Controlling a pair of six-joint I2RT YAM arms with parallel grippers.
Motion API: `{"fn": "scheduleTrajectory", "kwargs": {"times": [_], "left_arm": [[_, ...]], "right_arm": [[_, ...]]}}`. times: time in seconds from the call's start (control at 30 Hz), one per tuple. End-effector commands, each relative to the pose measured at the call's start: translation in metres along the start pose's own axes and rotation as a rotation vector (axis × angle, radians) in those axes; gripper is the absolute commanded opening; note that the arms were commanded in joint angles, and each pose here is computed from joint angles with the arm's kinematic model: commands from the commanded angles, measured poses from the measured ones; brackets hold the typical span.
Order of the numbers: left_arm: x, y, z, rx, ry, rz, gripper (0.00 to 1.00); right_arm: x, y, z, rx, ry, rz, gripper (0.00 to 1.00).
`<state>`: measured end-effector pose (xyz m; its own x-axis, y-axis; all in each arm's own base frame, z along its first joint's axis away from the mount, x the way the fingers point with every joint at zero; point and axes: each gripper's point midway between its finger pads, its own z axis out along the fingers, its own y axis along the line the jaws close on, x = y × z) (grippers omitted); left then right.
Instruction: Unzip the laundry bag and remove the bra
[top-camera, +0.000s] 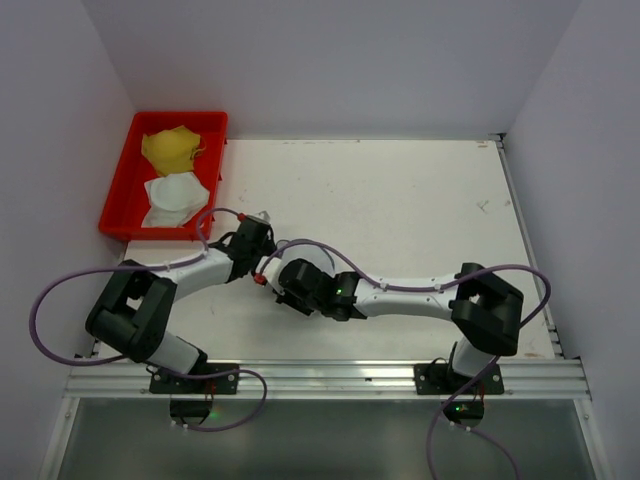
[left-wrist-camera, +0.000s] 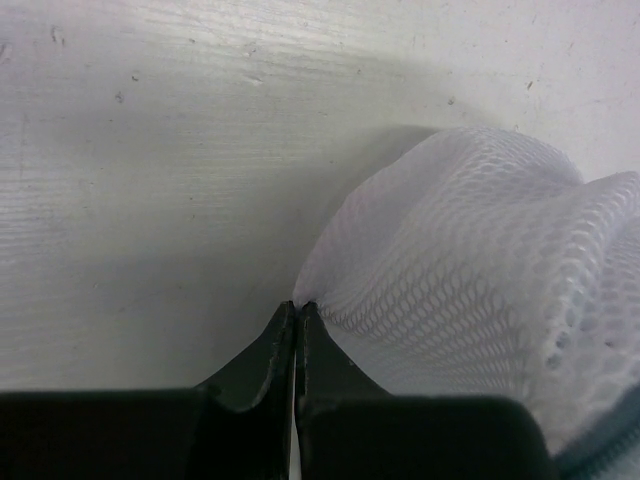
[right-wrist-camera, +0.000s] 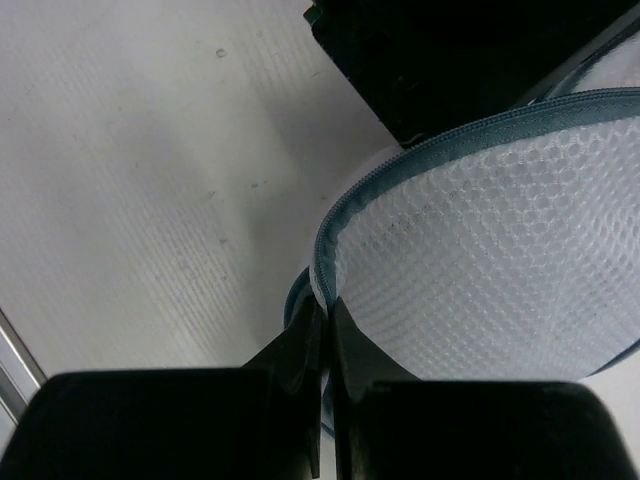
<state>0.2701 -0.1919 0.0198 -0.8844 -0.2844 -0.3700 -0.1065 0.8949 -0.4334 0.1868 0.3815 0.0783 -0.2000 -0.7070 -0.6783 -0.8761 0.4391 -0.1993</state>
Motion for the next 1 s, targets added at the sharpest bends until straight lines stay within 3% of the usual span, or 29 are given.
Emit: {"fn": "scheduleTrajectory", "kwargs": {"times": [0.0, 0.13, 0.33, 0.43, 0.67, 0.8, 0.93, 0.97], "left_arm": [[-0.007, -0.001, -0.01, -0.006, -0.038, -0.009, 0.0], [-0.006, 0.007, -0.015, -0.03, -0.044, -0.017, 0.04], [-0.012, 0.02, -0.03, -0.074, -0.059, -0.021, 0.22], [-0.023, 0.027, -0.042, -0.088, -0.097, -0.025, 0.34], [-0.059, 0.05, -0.073, -0.126, -0.18, -0.036, 0.77], [-0.072, 0.053, -0.084, -0.13, -0.215, -0.045, 0.8], [-0.084, 0.047, -0.1, -0.114, -0.252, -0.04, 0.81], [-0.088, 0.045, -0.105, -0.113, -0.265, -0.031, 0.81]], "right_arm": [[0.006, 0.015, 0.005, -0.065, 0.015, 0.026, 0.0], [0.012, 0.01, 0.006, -0.039, 0.036, 0.018, 0.0], [0.015, 0.012, 0.009, -0.058, 0.044, 0.005, 0.0], [0.018, 0.012, 0.012, -0.072, 0.053, 0.0, 0.0], [0.018, 0.017, 0.018, -0.098, 0.064, -0.005, 0.0], [0.013, 0.018, 0.018, -0.11, 0.061, -0.012, 0.02], [0.014, 0.017, 0.02, -0.106, 0.084, -0.022, 0.17], [0.013, 0.018, 0.019, -0.108, 0.087, -0.015, 0.25]]}}
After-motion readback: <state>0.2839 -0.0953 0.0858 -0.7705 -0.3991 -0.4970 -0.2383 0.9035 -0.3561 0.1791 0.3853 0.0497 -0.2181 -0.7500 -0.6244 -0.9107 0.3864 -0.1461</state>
